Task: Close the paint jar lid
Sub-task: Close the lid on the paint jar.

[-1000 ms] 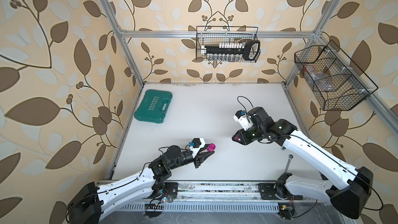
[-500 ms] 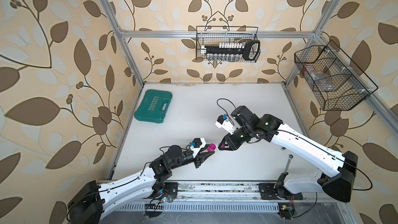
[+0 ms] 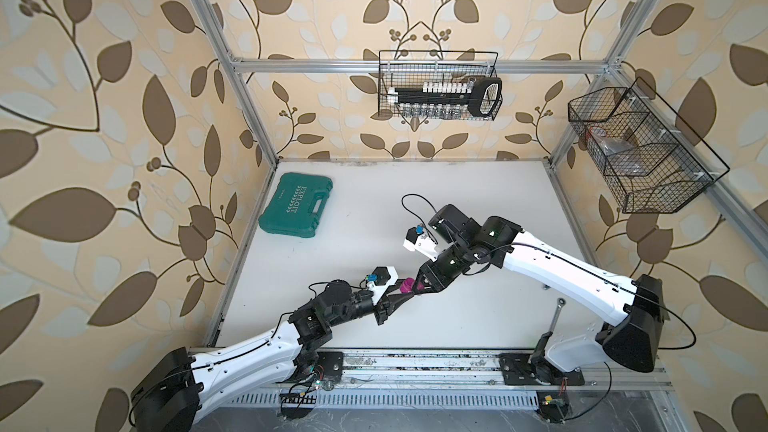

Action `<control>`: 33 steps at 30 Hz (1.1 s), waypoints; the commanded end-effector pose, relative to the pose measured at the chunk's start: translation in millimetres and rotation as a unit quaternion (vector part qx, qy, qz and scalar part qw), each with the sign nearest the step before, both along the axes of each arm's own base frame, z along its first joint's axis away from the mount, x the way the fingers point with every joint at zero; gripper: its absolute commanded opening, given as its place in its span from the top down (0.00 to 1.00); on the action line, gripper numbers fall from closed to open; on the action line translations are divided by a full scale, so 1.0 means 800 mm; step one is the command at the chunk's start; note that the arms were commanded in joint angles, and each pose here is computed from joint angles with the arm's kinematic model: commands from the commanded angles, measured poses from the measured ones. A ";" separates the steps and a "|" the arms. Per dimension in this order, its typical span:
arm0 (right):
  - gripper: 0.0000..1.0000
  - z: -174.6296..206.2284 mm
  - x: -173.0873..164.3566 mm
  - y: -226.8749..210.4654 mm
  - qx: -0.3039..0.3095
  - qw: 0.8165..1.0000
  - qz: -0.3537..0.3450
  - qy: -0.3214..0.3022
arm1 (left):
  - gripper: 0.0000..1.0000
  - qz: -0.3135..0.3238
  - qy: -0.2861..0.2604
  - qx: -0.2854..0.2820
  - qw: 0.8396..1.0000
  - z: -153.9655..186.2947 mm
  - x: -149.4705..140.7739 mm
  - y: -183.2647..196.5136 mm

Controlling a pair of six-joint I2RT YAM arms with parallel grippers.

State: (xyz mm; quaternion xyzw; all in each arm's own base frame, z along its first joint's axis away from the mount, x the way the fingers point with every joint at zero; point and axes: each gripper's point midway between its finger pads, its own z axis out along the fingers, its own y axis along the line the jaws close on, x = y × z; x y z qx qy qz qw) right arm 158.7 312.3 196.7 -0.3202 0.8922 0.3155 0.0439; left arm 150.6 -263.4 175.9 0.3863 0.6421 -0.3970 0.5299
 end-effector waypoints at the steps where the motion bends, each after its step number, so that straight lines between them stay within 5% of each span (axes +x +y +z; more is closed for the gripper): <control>1: 0.70 0.014 0.003 0.011 0.014 1.000 0.008 -0.005 | 0.85 -0.015 -0.023 -0.032 0.999 0.024 -0.006 -0.004; 33: 0.70 -0.011 0.001 0.031 0.007 0.997 0.069 0.027 | 0.85 -0.026 -0.029 -0.043 0.998 0.033 -0.012 -0.003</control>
